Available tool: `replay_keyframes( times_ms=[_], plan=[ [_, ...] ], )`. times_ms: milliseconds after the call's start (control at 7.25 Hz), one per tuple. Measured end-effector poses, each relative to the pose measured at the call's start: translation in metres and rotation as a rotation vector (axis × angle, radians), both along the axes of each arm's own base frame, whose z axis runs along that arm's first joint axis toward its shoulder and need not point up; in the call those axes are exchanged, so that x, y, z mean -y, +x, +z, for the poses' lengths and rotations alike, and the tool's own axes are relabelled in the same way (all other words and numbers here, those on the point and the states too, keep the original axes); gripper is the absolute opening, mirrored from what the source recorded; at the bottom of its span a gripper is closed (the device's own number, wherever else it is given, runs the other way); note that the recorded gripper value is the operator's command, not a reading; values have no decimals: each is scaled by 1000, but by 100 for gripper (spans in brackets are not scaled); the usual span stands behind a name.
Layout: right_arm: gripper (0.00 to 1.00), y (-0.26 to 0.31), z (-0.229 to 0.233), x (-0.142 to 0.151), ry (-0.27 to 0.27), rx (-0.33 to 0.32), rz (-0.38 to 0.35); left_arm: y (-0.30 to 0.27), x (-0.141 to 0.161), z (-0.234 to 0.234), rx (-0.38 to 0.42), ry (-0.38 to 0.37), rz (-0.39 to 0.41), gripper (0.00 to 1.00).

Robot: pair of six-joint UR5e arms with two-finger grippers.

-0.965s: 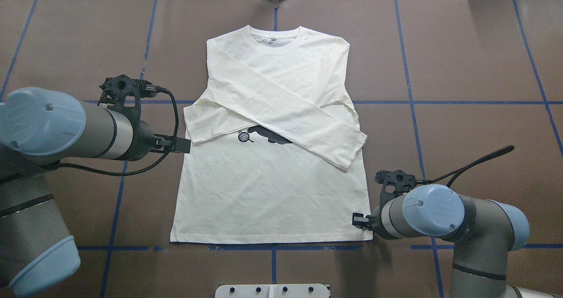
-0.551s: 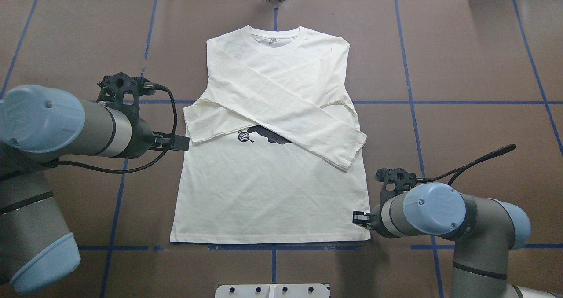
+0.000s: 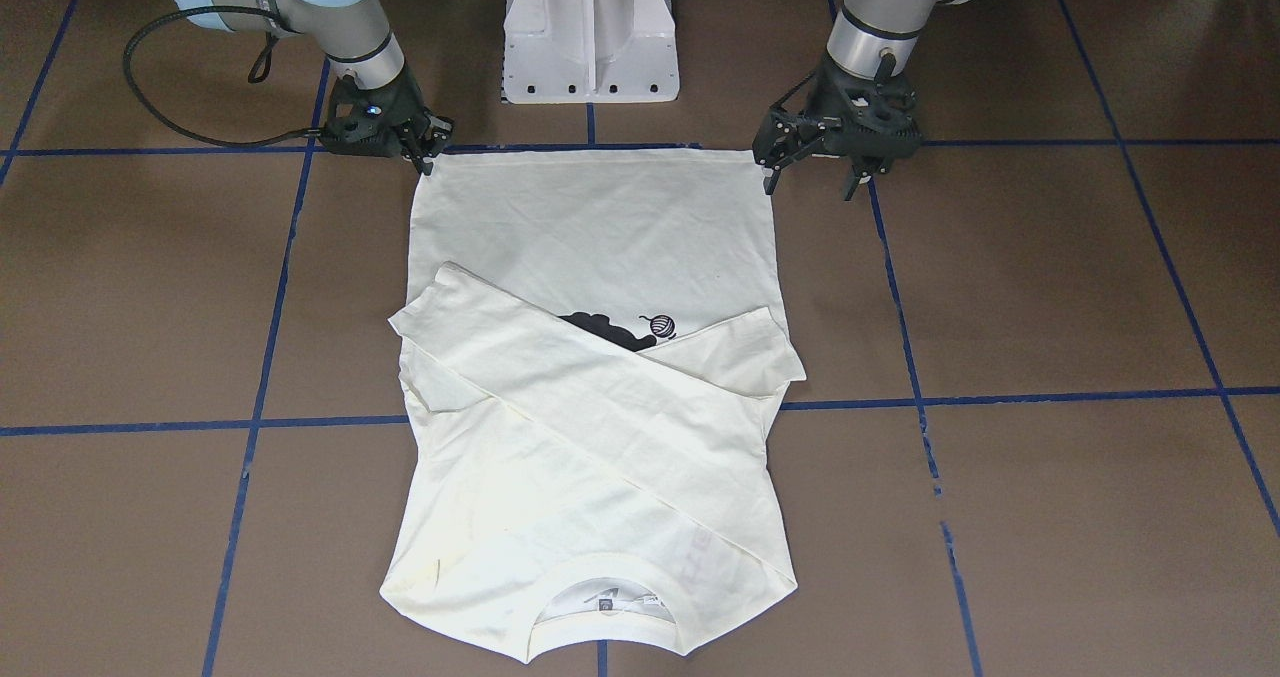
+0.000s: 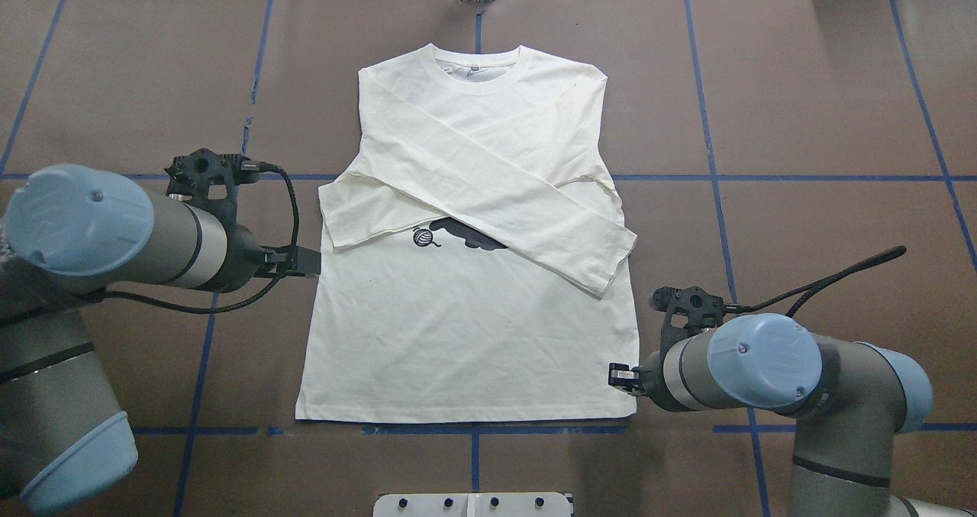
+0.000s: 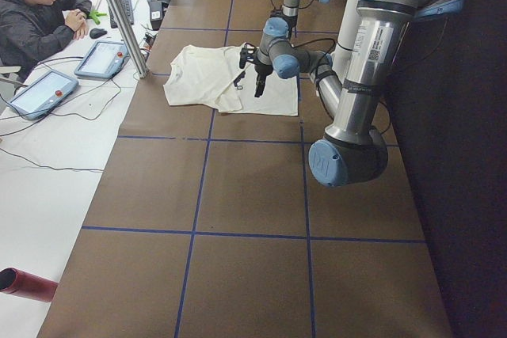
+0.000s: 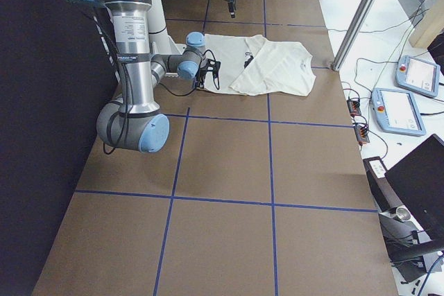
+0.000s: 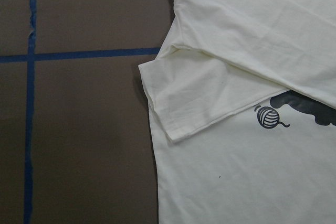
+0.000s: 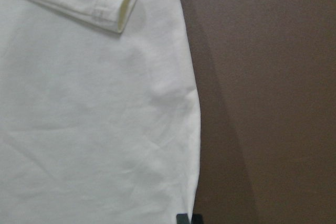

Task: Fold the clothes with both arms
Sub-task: 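Lower both grippers to the shirt's side edges near the hem and grasp, then pull the hem corners toward the robot with both grippers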

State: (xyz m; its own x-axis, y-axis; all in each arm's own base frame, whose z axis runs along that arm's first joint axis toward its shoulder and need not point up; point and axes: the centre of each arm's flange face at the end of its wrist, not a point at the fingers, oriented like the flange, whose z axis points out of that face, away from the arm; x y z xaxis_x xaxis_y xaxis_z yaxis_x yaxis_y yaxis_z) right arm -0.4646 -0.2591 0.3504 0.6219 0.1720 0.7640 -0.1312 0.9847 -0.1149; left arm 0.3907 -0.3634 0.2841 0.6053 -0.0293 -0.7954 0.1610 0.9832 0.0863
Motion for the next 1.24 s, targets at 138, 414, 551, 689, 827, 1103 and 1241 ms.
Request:
replay_keyframes(
  times_ms=[138, 414, 551, 689, 827, 1103, 1241],
  plan=[
    [0, 6, -7, -1, 3, 16, 1, 21, -28, 8, -24, -98, -14, 99],
    [0, 13, -16, 3, 12, 36, 10, 71, -94, 24, -5, -218, -15, 93],
    [0, 19, -21, 7, 18, 48, 19, 87, -108, 34, 20, -245, -17, 89],
    [0, 24, -26, 12, 22, 58, 28, 98, -113, 45, 46, -266, -26, 87],
    [0, 27, -30, 14, 25, 65, 33, 104, -114, 55, 67, -274, -36, 80],
    [0, 28, -32, 16, 27, 69, 36, 108, -112, 68, 94, -274, -52, 45],
    [0, 29, -32, 17, 27, 70, 38, 109, -112, 70, 99, -275, -54, 31]
  ],
)
